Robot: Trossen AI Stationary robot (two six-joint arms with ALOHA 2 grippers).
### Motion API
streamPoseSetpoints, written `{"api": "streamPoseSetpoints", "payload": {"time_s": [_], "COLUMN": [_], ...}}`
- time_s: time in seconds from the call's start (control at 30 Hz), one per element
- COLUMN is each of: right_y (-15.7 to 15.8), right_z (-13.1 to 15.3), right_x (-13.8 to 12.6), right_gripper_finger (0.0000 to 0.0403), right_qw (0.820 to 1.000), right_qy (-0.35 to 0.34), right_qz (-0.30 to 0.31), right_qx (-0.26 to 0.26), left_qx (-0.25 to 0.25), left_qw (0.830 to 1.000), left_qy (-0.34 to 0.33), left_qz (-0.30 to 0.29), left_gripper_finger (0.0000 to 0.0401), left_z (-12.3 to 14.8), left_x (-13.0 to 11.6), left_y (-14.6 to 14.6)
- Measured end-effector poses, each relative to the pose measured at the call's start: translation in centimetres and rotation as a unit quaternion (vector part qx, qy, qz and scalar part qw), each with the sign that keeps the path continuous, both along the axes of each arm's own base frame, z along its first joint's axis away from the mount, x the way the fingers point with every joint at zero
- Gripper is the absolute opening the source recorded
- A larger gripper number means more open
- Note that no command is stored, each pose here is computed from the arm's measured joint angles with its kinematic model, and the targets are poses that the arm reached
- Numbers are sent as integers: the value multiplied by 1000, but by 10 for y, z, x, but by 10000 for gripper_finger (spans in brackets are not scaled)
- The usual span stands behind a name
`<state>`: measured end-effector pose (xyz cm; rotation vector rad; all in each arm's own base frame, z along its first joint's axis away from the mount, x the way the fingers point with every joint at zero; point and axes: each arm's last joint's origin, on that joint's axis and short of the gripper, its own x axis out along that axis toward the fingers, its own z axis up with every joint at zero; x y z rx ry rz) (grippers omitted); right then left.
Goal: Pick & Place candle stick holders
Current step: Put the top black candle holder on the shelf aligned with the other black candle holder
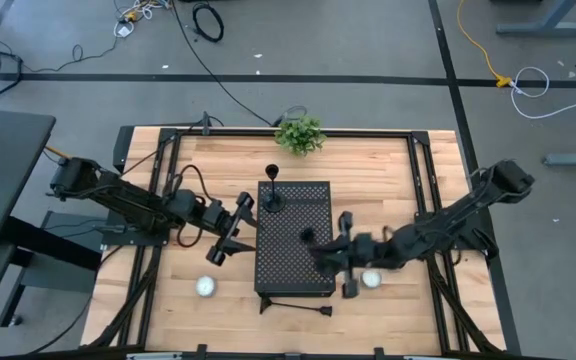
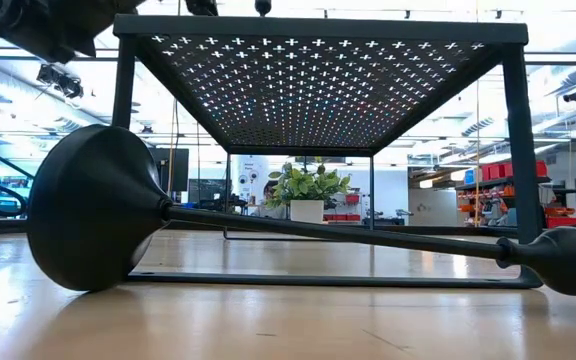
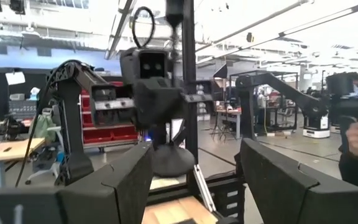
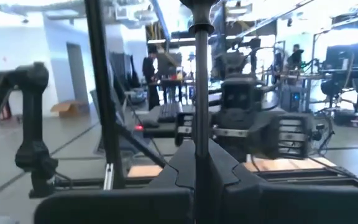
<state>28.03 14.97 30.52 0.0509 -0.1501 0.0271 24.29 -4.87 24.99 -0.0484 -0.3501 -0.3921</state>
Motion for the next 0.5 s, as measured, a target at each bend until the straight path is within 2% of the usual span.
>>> {"api": "streamPoseSetpoints", "payload": {"time_s": [0.3,0.4,0.5], "right_y": [3,-3,-10], "right_z": [-6,-14,-14], "right_x": [58,69,74], "right_gripper_finger": [1,1,1], "right_qw": [997,997,998], "right_qy": [40,49,42], "right_qz": [-52,-50,-35], "right_qx": [-49,-44,-14], "left_qx": [-1,-3,-6], "left_qw": [1000,1000,1000], "left_qy": [-3,-12,-27], "left_qz": [-3,-7,-8], "left_gripper_finger": [243,243,243], "left_z": [1,3,6], "left_x": [0,-1,-3], "left_y": [-1,-3,-5]}}
